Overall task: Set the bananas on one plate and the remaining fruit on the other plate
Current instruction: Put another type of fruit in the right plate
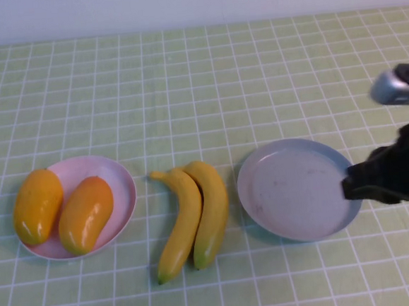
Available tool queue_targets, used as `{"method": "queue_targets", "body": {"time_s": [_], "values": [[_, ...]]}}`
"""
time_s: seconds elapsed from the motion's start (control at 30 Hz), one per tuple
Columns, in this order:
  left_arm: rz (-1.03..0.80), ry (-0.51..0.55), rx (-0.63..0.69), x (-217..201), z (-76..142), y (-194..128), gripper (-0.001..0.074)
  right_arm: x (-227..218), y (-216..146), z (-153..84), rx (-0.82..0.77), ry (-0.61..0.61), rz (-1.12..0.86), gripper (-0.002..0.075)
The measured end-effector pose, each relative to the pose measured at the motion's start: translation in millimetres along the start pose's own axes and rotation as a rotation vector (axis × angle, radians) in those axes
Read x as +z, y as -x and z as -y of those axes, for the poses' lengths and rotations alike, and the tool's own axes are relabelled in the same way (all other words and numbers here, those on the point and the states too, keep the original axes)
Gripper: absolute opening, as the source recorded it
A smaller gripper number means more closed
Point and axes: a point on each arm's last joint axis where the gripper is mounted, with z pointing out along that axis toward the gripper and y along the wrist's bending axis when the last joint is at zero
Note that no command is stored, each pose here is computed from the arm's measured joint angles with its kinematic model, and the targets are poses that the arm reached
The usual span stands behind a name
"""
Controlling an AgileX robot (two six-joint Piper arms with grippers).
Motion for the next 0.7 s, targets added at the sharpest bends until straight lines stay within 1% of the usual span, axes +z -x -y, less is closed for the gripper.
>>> {"method": "queue_targets", "body": {"time_s": [0.1, 0.2, 0.27, 0.33, 0.4, 0.5, 0.6, 0.7], "values": [[0.0, 0.0, 0.0, 0, 0, 0, 0.0003, 32, 11, -27, -0.094, 0.042, -0.098, -0.0009], [0.0, 0.0, 0.0, 0, 0, 0, 0.0003, 59, 22, -54, -0.19, 0.07, -0.176, 0.0022], [0.0, 0.0, 0.0, 0, 0, 0, 0.0003, 76, 30, -69, -0.242, 0.078, -0.213, 0.0067], [0.0, 0.0, 0.0, 0, 0, 0, 0.0003, 89, 38, -79, -0.279, 0.08, -0.226, 0.0133], [0.0, 0.0, 0.0, 0, 0, 0, 0.0003, 103, 47, -89, -0.313, 0.078, -0.226, 0.0217], [-0.001, 0.0, 0.0, 0, 0, 0, 0.0003, 121, 59, -100, -0.353, 0.075, -0.211, 0.0323], [-0.001, 0.0, 0.0, 0, 0, 0, 0.0003, 140, 71, -107, -0.39, 0.063, -0.201, 0.0368], [-0.001, 0.0, 0.0, 0, 0, 0, 0.0003, 158, 81, -107, -0.433, 0.028, -0.198, 0.0382]]}}
